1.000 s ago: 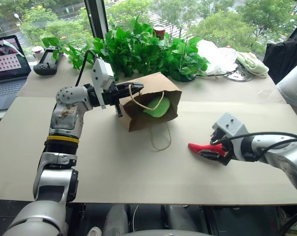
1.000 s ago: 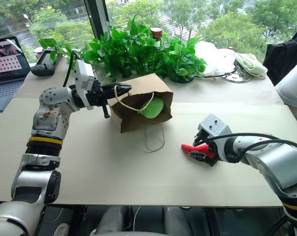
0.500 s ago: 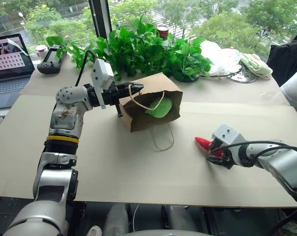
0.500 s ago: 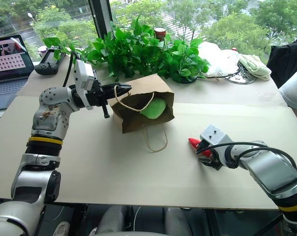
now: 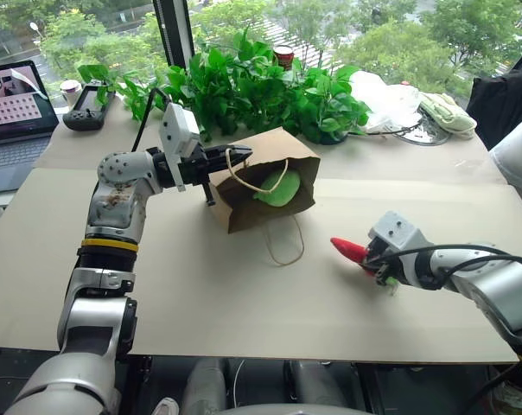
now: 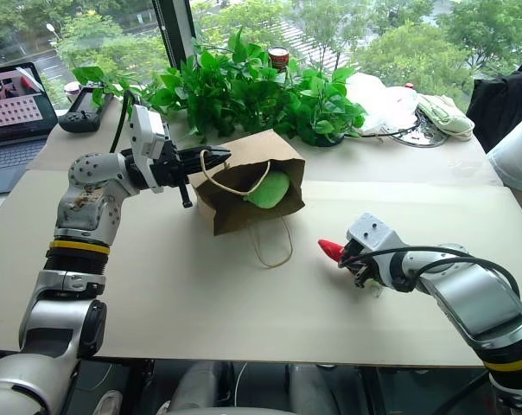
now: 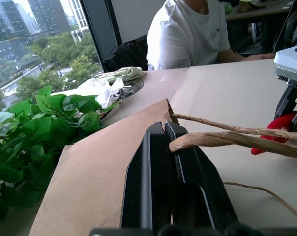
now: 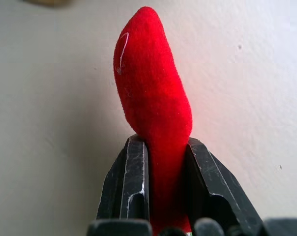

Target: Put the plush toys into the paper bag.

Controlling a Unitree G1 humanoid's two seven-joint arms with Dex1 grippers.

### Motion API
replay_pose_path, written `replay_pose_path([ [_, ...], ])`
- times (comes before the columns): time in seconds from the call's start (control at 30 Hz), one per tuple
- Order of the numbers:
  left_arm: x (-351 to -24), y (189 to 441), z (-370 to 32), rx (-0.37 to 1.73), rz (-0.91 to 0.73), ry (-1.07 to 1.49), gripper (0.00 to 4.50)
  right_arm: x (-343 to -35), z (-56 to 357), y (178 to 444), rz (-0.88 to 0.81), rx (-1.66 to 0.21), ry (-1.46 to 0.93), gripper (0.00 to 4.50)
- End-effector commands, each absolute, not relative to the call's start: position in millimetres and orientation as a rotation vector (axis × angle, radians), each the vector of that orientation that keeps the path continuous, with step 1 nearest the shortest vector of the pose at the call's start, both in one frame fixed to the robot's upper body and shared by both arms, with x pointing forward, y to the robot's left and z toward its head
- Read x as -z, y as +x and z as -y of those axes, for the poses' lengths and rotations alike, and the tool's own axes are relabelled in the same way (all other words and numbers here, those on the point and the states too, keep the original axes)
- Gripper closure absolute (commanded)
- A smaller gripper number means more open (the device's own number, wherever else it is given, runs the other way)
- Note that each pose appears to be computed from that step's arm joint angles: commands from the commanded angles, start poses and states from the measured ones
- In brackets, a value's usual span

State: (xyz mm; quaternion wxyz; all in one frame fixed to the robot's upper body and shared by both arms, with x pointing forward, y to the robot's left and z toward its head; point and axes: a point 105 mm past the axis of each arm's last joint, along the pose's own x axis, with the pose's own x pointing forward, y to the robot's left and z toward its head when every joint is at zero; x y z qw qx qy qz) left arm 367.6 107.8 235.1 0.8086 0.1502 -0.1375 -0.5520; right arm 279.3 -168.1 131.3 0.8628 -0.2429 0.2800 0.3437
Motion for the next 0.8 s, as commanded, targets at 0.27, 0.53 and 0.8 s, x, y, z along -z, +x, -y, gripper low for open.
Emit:
replay_pose_path([
  [0.27, -249.2, 363.9, -103.9, 1.188, 0.35, 0.345, 4.5, -171.3, 73.7, 300.1, -0.375, -0.829, -0.405, 3.49],
  [0.53, -248.5, 363.2, -102.4, 1.196, 0.349, 0.343, 4.5, -177.5, 30.1, 353.4, -0.334, -0.695, -0.357, 3.49],
  [0.8, -248.2, 363.4, -102.8, 1.197, 0.346, 0.347, 4.5, -193.3, -11.6, 373.3, -0.271, -0.689, -0.214, 3.49],
])
